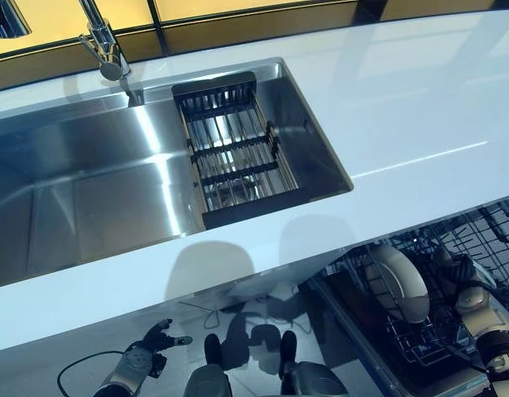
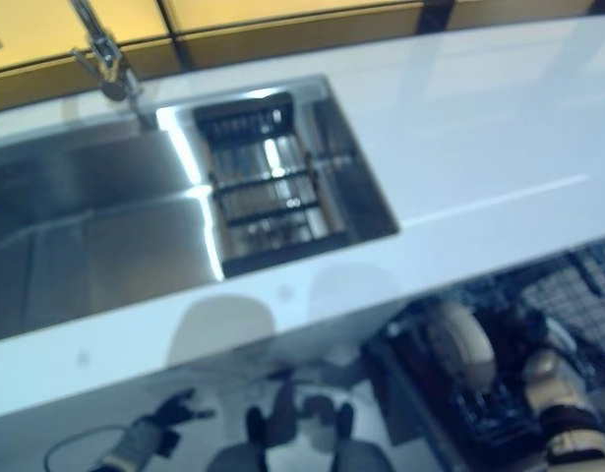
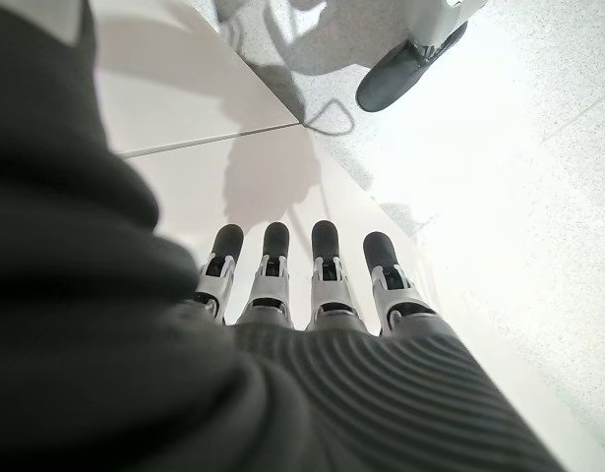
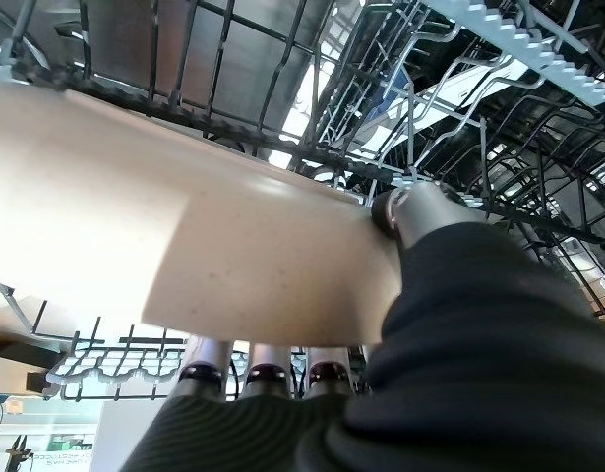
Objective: Take plates into dishwasher
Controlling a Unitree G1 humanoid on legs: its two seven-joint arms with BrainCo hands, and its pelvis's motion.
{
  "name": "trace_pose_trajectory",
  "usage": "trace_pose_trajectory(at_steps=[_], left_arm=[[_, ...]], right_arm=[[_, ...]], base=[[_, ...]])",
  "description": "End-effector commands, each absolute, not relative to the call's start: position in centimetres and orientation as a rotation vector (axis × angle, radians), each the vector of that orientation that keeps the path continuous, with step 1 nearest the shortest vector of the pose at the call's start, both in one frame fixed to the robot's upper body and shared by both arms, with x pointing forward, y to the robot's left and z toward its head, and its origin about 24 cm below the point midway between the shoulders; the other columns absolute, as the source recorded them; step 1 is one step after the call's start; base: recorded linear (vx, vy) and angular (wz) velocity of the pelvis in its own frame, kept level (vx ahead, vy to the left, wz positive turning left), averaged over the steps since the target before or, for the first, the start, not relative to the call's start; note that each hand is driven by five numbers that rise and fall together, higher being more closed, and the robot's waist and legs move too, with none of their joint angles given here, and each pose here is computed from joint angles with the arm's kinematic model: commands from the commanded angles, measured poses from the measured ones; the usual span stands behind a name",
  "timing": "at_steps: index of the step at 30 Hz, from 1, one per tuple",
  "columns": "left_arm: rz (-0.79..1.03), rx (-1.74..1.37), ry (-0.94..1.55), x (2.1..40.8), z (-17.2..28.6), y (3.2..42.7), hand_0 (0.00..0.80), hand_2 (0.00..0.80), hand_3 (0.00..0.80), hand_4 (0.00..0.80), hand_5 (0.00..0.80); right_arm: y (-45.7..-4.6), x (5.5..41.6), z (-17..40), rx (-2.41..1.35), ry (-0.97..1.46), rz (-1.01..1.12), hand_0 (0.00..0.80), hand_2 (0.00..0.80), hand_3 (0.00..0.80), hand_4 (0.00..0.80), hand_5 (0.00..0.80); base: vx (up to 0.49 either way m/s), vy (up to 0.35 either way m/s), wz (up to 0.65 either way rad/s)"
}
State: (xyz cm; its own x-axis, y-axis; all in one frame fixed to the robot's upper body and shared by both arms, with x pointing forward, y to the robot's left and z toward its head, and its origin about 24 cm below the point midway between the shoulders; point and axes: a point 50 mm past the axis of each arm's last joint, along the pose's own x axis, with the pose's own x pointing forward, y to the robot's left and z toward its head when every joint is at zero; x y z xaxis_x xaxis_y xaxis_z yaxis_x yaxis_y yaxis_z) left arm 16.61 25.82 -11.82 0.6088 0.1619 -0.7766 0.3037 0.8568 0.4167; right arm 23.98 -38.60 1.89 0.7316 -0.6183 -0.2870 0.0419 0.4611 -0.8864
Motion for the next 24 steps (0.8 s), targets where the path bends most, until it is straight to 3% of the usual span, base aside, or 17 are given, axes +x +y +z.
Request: trace_pose_trajectory(at_steps=[1, 11, 12, 14, 15, 16, 17, 18, 24], left_arm=[[-0.109, 0.603, 0.891, 17.93, -11.13, 26.02, 0.000, 0.000, 0.000, 0.000, 0.000], [-0.115, 0.608, 0.890, 18.03, -11.10, 25.99, 0.000, 0.000, 0.000, 0.000, 0.000], [-0.114, 0.608, 0.892, 18.02, -11.12, 25.98, 0.000, 0.000, 0.000, 0.000, 0.000], [-0.112, 0.606, 0.892, 18.06, -11.13, 25.96, 0.000, 0.000, 0.000, 0.000, 0.000], [-0.111, 0.606, 0.893, 17.99, -11.16, 25.99, 0.000, 0.000, 0.000, 0.000, 0.000], [-0.110, 0.605, 0.893, 17.98, -11.16, 26.02, 0.000, 0.000, 0.000, 0.000, 0.000], [-0.110, 0.605, 0.893, 18.04, -11.15, 25.98, 0.000, 0.000, 0.000, 0.000, 0.000], [-0.110, 0.605, 0.893, 18.05, -11.16, 25.95, 0.000, 0.000, 0.000, 0.000, 0.000], [-0.111, 0.605, 0.894, 18.00, -11.22, 25.89, 0.000, 0.000, 0.000, 0.000, 0.000]], right_arm=[[-38.64, 24.18, 2.08, -1.068, 0.635, -0.443, 0.800, 0.800, 0.800, 0.800, 0.800], [-38.35, 24.32, 1.94, -1.068, 0.636, -0.432, 0.791, 0.791, 0.791, 0.791, 0.791], [-38.32, 24.33, 1.95, -1.069, 0.635, -0.431, 0.659, 0.659, 0.659, 0.659, 0.659], [-38.21, 24.38, 1.96, -1.071, 0.630, -0.430, 0.474, 0.474, 0.474, 0.474, 0.474], [-38.14, 24.40, 1.91, -1.074, 0.628, -0.429, 0.260, 0.260, 0.260, 0.260, 0.260], [-38.14, 24.41, 1.92, -1.075, 0.627, -0.428, 0.213, 0.213, 0.213, 0.213, 0.213], [-38.17, 24.43, 1.97, -1.075, 0.626, -0.429, 0.047, 0.047, 0.047, 0.047, 0.047], [-38.15, 24.46, 1.98, -1.076, 0.626, -0.428, 0.000, 0.000, 0.000, 0.000, 0.000], [-37.99, 24.58, 2.00, -1.074, 0.622, -0.425, 0.000, 0.000, 0.000, 0.000, 0.000]], base=[[0.000, 0.000, 0.00], [0.000, 0.000, 0.00], [0.000, 0.000, 0.00], [0.000, 0.000, 0.00], [0.000, 0.000, 0.00], [0.000, 0.000, 0.00], [0.000, 0.000, 0.00], [0.000, 0.000, 0.00], [0.000, 0.000, 0.00]])
